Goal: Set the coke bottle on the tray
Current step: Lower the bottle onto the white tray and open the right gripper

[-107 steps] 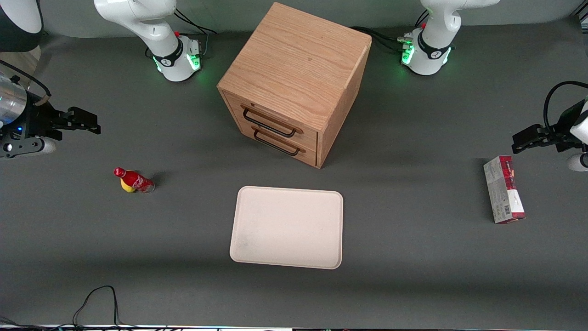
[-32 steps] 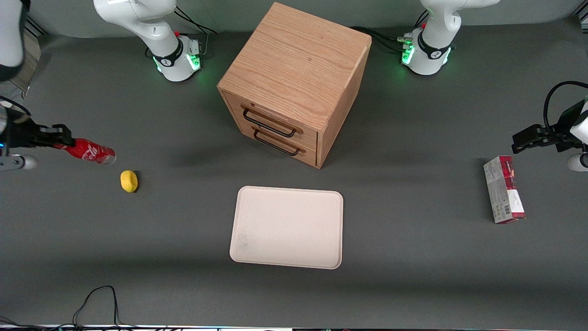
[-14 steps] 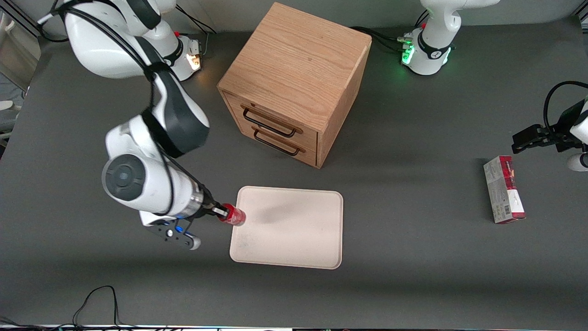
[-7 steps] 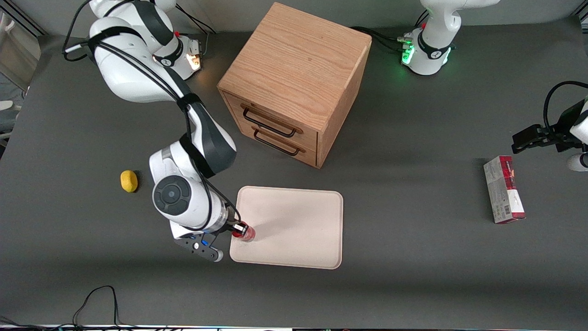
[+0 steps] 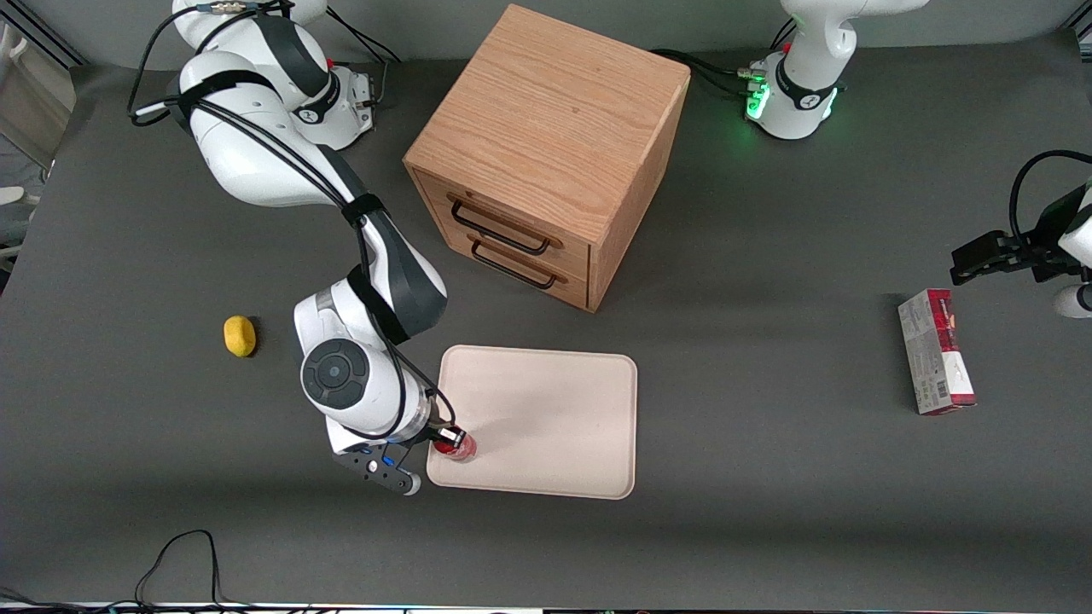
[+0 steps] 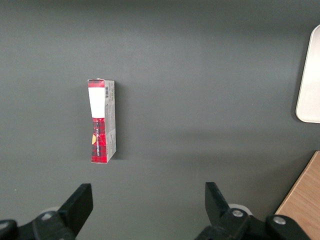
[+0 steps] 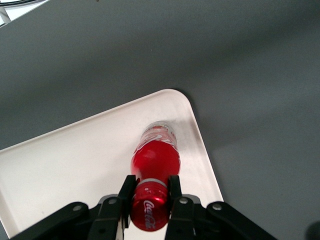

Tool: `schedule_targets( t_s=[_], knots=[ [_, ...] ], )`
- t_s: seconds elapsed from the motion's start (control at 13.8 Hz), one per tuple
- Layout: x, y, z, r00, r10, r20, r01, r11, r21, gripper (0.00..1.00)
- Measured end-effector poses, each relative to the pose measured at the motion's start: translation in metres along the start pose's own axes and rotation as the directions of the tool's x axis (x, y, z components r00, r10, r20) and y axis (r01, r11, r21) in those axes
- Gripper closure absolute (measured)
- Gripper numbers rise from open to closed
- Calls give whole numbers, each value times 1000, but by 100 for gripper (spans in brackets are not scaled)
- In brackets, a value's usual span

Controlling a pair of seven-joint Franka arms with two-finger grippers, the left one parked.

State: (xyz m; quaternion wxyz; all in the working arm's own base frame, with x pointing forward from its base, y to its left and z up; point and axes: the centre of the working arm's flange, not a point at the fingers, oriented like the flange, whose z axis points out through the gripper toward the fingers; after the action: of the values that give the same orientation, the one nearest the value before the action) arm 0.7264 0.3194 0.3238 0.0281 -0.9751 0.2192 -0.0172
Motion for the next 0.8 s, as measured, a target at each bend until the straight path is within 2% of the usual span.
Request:
schedule_targets(
  t_s=[0.07, 0.51, 0.8],
  knots=[
    [0, 0, 0, 1000, 0, 0, 0, 1000, 0, 62],
    [3, -1, -7, 1000, 3, -12, -3, 1000, 10, 0],
    [2, 7, -29, 1000, -7, 12, 8, 999, -34, 0]
  ],
)
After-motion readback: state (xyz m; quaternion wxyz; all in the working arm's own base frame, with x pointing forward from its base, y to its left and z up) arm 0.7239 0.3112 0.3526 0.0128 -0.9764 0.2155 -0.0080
